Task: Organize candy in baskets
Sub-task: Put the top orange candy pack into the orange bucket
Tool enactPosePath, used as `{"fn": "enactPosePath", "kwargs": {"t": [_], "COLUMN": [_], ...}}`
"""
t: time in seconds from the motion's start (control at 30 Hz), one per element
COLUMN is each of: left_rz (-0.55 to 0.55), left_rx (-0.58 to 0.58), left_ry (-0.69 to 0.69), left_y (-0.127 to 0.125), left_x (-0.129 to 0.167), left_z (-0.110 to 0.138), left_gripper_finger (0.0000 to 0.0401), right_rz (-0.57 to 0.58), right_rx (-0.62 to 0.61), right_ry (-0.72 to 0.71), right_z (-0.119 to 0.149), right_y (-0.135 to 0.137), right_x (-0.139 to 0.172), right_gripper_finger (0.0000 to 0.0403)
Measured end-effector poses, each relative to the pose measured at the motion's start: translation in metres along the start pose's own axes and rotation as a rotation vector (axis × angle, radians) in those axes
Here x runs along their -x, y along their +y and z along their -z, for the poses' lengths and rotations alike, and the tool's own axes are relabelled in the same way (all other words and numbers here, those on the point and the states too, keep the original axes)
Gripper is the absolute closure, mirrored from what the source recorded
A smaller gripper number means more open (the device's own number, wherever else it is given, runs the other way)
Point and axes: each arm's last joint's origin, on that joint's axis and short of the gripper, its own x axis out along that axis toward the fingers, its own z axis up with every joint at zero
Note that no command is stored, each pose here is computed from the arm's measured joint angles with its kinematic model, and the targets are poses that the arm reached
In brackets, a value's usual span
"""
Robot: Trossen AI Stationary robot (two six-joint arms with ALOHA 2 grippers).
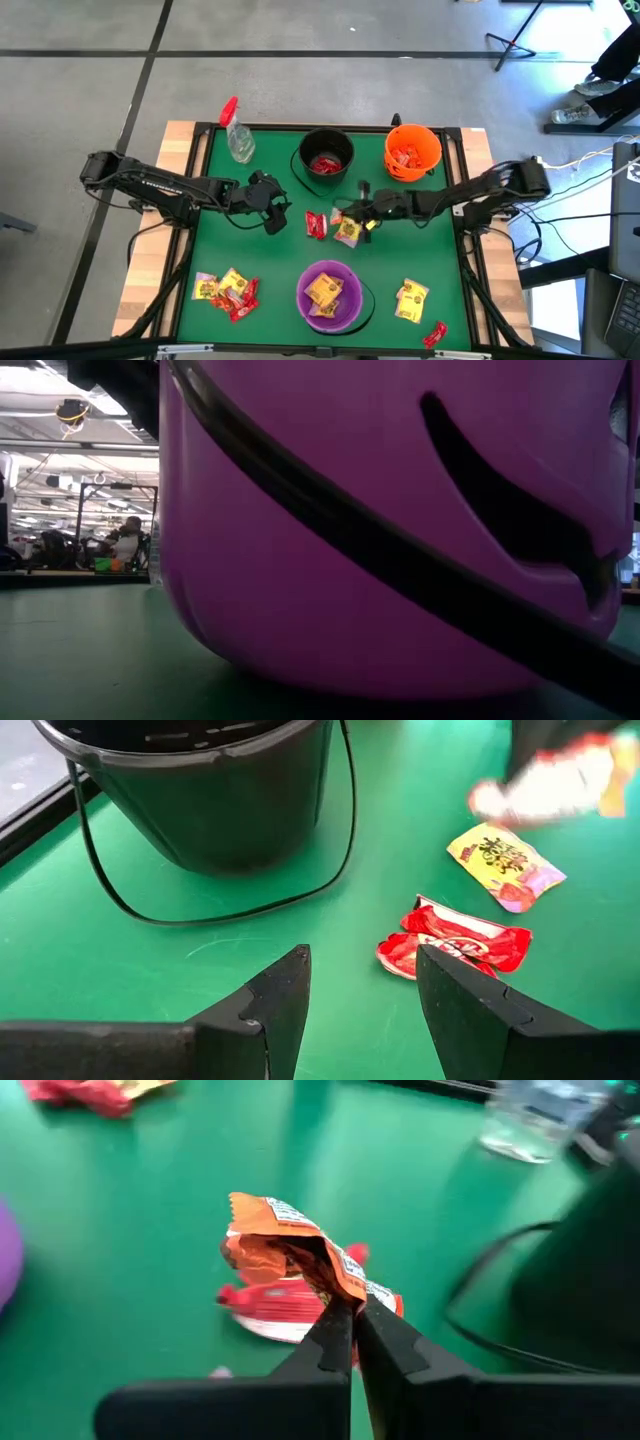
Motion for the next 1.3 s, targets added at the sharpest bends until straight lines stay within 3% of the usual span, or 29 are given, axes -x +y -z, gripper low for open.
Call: {"fn": "enactPosePath", "kwargs": {"t": [0.2,0.37,0.73,0.87,0.97,1.3], "left_rz": [0.000,-0.001,-0.002,-0.004,-0.008,-0.001], "left_rx": [-0.003,-0.003,-0.028,-0.029,-0.029,-0.029], "left_ry": [0.005,0.006,0.007,0.004,0.001,0.004], "left_y": [0.000,0.000,0.000,0.000,0.000,0.000], "left_x": [0.000,0.000,0.000,0.000,0.000,0.000], "left_z": [0.000,0.001,0.001,0.001,0.000,0.000], "left_gripper_finger": [0.0229,0.0229,0.0229,0.0229,0.0229,0.0229], "right_rz": [0.013,0.092,0.566,0.773,0.853,0.809], "right_rx": [-0.095,-0.123,-0.281,-0.362,-0.444,-0.570], "right_ry": [-0.125,-0.201,-0.093,0.043,0.117,0.134], "right_z": [-0.031,-0.047,-0.026,-0.009,0.002,0.031], "right_y": [-0.024,-0.042,-0.079,-0.087,-0.092,-0.101], "right_x": [0.045,0.093,0.180,0.193,0.195,0.187], "right_gripper_finger": [0.0395,0.0396,0.0394,0.0394,0.0393,0.0380]}}
